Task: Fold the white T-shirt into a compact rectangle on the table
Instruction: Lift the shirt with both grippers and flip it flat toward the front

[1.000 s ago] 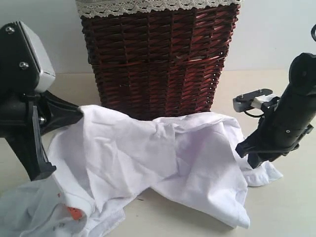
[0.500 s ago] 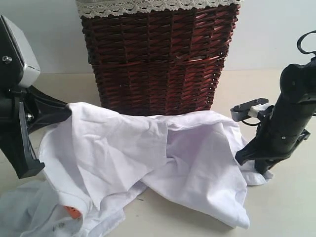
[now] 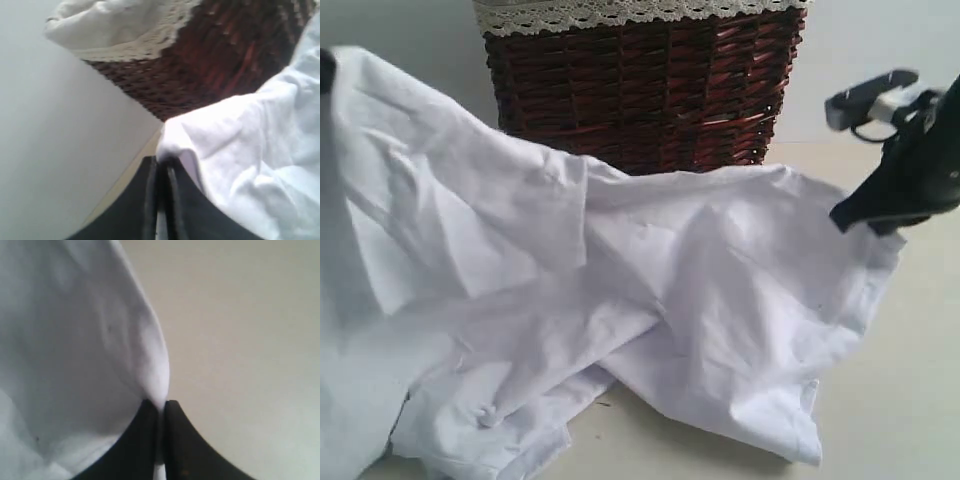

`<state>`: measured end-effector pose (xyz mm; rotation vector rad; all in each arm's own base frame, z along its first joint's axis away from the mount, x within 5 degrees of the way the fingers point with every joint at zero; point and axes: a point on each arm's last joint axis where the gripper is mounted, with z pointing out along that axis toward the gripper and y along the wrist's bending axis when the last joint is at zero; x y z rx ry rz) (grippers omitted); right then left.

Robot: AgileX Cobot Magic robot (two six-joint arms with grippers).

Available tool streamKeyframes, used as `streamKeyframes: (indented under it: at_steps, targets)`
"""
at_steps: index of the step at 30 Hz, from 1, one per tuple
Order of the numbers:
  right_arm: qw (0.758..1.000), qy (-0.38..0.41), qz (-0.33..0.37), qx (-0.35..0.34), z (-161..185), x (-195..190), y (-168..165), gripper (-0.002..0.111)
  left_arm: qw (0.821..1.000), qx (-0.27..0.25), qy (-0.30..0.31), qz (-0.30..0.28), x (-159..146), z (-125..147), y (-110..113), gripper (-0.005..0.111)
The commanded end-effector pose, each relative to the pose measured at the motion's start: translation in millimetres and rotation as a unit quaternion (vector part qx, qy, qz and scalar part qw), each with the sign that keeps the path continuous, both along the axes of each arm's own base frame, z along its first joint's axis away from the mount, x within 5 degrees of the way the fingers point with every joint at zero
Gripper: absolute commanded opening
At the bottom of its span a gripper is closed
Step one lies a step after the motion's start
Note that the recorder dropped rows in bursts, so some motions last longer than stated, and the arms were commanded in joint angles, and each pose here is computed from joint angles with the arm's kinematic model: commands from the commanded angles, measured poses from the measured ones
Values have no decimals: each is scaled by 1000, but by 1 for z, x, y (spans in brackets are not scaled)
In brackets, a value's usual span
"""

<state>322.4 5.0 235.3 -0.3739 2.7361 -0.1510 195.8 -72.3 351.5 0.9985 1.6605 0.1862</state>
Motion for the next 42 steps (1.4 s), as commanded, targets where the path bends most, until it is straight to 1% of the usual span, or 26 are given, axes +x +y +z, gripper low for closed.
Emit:
streamKeyframes:
  at_steps: [1, 3, 5, 8, 9, 11, 12, 16, 20, 22, 25, 27, 29, 30, 31, 33, 34, 36, 38, 40, 41, 42]
  targets:
    - [996, -69, 0, -50, 63, -16, -9, 0, 997, -22, -51, 56, 6, 28, 20, 0]
    - [992, -105, 0, -70, 93, -25, -13, 0, 994, -37, -82, 67, 7, 42, 23, 0]
    - [987, -139, -3, -78, 117, -31, -14, 0, 992, -42, -100, 68, 10, 54, 23, 0]
    - [979, -195, -14, -48, 152, -37, -11, 0, 988, -56, -123, 71, 17, 71, 21, 0]
    - [976, -212, -14, -46, 162, -38, -11, 0, 986, -60, -139, 75, 21, 79, 22, 0]
    - [969, -241, -13, -48, 181, -38, -11, 0, 979, -89, -161, 85, 28, 95, 23, 0]
    - [965, -255, -13, -51, 191, -37, -12, 0, 976, -95, -173, 88, 32, 103, 23, 0]
    - [953, -301, -3, -37, 221, -38, -8, 0, 967, -109, -208, 95, 43, 131, 25, 0]
    - [945, -326, 14, -32, 243, -44, -6, 0, 955, -141, -246, 90, 35, 163, 25, 0]
    - [944, -328, 26, -27, 248, -46, -4, 0, 954, -149, -245, 84, 28, 172, 25, 0]
    - [946, -320, 47, -22, 248, -48, -1, 0, 966, -138, -207, 67, 17, 173, 23, 0]
    - [953, -293, 70, -25, 245, -53, 1, 0, 981, -110, -150, 50, 6, 164, 21, 0]
    - [963, -256, 81, -27, 241, -61, 1, 0, 994, -71, -68, 36, -8, 150, 21, 0]
    - [967, -237, 87, -26, 240, -66, 2, 0, 997, -62, -27, 30, -15, 144, 20, 0]
    - [972, -214, 89, -23, 238, -74, 2, 0, 998, -47, 27, 26, -25, 136, 21, 0]
    - [969, -222, 105, -13, 246, -89, 5, 0, 993, -16, 113, 36, -45, 122, 27, 0]
    - [966, -234, 106, -3, 251, -98, 6, 0, 991, -9, 131, 39, -56, 118, 30, 0]
    - [959, -257, 115, 24, 258, -125, 11, 0, 990, -5, 135, 43, -80, 116, 36, 0]
    - [953, -269, 137, 30, 257, -150, 13, 0, 991, -7, 129, 33, -106, 111, 39, 0]
    - [953, -266, 141, 36, 246, -173, 14, 0, 990, -26, 135, 12, -125, 98, 38, 0]
    - [953, -265, 141, 37, 239, -184, 13, 0, 990, -25, 141, -3, -133, 88, 38, 0]
    - [957, -247, 144, 50, 223, -191, 15, 0, 988, -22, 150, -16, -140, 76, 38, 0]
